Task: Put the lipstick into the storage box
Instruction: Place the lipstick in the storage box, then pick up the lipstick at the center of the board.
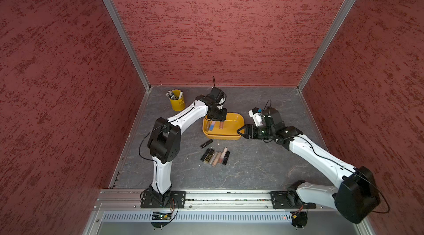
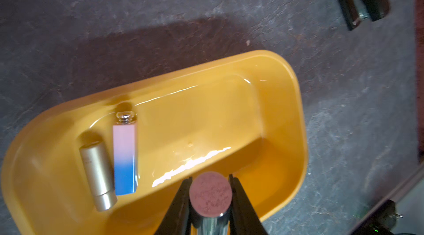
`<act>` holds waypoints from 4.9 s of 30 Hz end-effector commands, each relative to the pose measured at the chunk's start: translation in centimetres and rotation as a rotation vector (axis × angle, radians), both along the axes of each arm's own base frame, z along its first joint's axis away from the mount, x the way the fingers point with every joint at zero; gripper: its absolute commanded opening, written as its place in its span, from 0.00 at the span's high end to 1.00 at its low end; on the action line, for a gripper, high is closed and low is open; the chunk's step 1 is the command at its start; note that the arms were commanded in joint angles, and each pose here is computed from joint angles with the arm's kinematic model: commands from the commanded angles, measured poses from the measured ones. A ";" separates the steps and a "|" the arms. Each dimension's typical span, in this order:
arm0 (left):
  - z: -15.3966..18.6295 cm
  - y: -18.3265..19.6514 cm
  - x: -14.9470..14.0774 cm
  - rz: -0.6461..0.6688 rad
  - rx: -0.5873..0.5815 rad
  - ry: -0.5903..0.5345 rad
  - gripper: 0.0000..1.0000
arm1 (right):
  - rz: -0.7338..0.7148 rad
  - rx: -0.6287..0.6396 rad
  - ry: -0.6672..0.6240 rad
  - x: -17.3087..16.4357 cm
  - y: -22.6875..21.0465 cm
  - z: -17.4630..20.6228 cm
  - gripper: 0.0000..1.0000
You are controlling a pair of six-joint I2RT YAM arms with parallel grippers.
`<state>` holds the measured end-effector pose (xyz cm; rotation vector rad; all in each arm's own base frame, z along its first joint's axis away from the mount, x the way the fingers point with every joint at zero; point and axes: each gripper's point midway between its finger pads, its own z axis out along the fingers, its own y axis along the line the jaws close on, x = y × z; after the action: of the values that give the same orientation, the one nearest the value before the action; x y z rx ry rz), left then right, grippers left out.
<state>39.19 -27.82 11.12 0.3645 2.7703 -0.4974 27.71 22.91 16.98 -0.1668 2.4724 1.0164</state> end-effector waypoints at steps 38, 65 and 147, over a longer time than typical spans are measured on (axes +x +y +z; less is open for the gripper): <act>-7.4 1.9 2.7 -0.024 0.289 0.066 0.66 | 0.069 0.064 -0.077 2.4 2.2 -1.8 0.23; 2.6 0.3 2.3 0.006 0.145 -0.121 0.52 | 0.069 0.065 -0.066 1.7 2.2 -1.3 0.23; 2.0 11.2 -16.9 0.239 -0.233 -0.071 0.34 | 0.093 -0.755 0.182 -8.6 5.6 -14.7 0.44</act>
<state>22.12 -16.65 13.18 -0.0069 2.6188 -0.7096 19.72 29.13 2.67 -0.4411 2.9150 0.1379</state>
